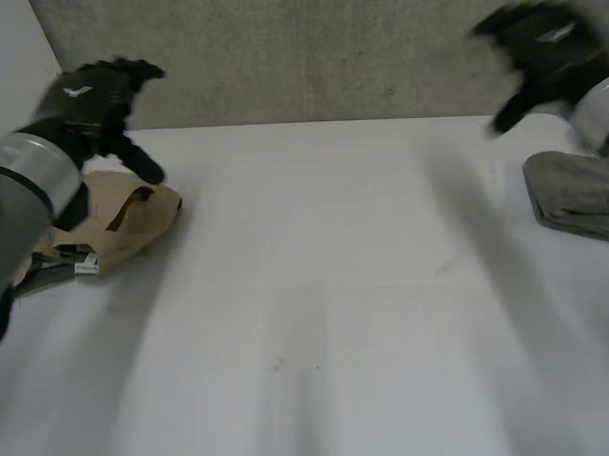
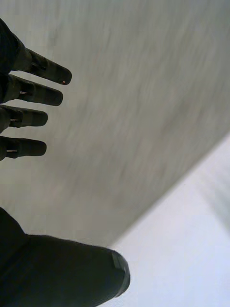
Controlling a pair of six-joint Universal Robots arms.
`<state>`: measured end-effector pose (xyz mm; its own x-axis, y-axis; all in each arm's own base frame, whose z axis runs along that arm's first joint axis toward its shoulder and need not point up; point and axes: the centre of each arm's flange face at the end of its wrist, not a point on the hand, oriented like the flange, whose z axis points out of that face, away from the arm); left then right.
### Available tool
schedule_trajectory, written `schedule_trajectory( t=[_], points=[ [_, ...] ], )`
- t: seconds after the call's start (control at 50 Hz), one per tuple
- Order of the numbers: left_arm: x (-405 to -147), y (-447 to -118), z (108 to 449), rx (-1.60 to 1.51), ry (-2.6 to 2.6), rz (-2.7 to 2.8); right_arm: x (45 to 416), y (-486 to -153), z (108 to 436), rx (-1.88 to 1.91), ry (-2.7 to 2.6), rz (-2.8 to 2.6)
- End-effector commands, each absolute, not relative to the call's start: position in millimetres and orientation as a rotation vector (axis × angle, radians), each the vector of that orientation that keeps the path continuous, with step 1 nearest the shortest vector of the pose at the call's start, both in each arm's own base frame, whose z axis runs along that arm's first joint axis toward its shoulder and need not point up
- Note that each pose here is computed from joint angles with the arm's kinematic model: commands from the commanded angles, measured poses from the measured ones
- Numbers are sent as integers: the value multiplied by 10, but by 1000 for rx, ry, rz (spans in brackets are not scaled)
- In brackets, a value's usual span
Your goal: Fold the laundry.
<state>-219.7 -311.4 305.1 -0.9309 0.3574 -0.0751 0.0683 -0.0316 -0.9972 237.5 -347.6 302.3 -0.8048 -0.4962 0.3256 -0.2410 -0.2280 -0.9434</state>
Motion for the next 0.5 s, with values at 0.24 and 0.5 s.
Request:
schedule_trajectory(
  t=[0.24,0.5],
  points=[
    [-1192,-4342,1791,-832,-2581,2073,2978,-1932,1674,-1317,1906,-1503],
    [-998,-4657,1294,-869,-2748,2043,2898,-1833,1529,-1320,1928,-1490]
  ],
)
